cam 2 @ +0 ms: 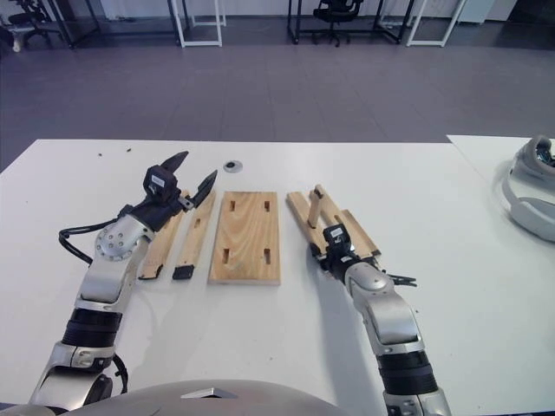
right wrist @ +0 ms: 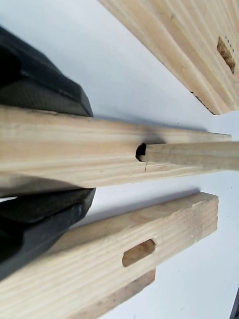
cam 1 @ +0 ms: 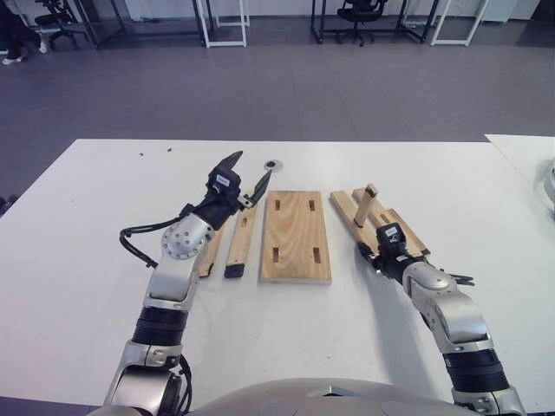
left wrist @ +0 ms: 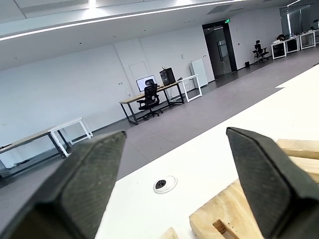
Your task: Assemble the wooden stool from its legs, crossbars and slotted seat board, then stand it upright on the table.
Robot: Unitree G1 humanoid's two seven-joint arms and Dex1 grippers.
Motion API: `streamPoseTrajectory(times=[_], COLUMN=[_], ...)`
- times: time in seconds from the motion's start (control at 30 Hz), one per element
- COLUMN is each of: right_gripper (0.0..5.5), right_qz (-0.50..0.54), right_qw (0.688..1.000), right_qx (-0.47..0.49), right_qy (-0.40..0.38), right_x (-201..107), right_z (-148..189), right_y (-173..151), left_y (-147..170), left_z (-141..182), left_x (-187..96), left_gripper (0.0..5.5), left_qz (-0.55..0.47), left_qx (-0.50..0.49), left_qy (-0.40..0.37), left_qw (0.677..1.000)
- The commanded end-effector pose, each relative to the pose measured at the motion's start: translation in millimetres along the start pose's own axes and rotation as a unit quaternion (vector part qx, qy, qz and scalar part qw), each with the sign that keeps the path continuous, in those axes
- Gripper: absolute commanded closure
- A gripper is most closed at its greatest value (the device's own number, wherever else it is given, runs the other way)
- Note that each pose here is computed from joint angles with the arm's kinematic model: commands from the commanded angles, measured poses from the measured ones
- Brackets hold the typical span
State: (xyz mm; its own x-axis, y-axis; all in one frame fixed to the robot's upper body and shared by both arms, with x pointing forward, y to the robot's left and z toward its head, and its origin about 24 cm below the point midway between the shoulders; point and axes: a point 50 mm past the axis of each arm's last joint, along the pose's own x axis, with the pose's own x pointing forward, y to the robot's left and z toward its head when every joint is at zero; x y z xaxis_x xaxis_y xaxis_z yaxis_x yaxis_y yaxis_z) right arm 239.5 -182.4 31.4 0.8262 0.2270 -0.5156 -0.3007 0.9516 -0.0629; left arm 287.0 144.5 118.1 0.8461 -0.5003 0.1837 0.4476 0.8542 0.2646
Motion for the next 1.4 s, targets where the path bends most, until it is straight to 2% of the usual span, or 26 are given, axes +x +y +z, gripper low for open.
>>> streamPoseTrajectory(times=[0.03, 0.1, 0.13, 0.23, 0.37, 0.53, 0.73, 1.0, 1.23, 1.37, 1.4], right_gripper=[3.43, 3.43, 3.43, 3.43, 3.43, 3.43, 3.43, 3.43, 3.43, 3.43, 3.07], right_qz=[0.033, 0.077, 0.106, 0.187, 0.248, 0.274, 0.268, 0.276, 0.290, 0.291, 0.298], right_qw=[0.997, 0.989, 0.982, 0.952, 0.923, 0.916, 0.919, 0.905, 0.903, 0.903, 0.904], right_qx=[0.006, -0.015, -0.035, -0.076, -0.097, -0.121, -0.119, -0.124, -0.136, -0.135, -0.130], right_qy=[-0.064, -0.124, -0.154, -0.230, -0.277, -0.266, -0.262, -0.298, -0.287, -0.284, -0.277], right_x=[1, -5, -10, -21, -32, -32, -27, -33, -33, -33, -33], right_z=[23, 43, 52, 76, 88, 84, 82, 88, 82, 81, 80], right_y=[1, 4, 6, 21, 39, 48, 48, 52, 55, 56, 56], left_y=[-13, -25, -25, -23, -29, -24, -24, -24, -28, -30, -27], left_z=[-3, 6, 4, -7, -1, 20, 22, 12, 13, 13, 13], left_x=[3, 0, -2, 0, 8, 11, 6, 8, 8, 6, 4], left_gripper=[1.80, 1.80, 1.62, 1.22, 1.22, 1.22, 1.22, 2.70, 3.96, 4.46, 4.46], left_qz=[-0.016, -0.052, -0.044, -0.001, -0.013, -0.038, -0.057, -0.034, -0.035, -0.042, -0.031], left_qx=[-0.238, -0.409, -0.467, -0.566, -0.620, -0.661, -0.658, -0.640, -0.635, -0.625, -0.611], left_qy=[0.015, -0.010, -0.009, 0.026, 0.039, -0.009, -0.007, 0.022, 0.026, 0.021, 0.017], left_qw=[0.971, 0.911, 0.883, 0.824, 0.783, 0.749, 0.751, 0.767, 0.772, 0.779, 0.791])
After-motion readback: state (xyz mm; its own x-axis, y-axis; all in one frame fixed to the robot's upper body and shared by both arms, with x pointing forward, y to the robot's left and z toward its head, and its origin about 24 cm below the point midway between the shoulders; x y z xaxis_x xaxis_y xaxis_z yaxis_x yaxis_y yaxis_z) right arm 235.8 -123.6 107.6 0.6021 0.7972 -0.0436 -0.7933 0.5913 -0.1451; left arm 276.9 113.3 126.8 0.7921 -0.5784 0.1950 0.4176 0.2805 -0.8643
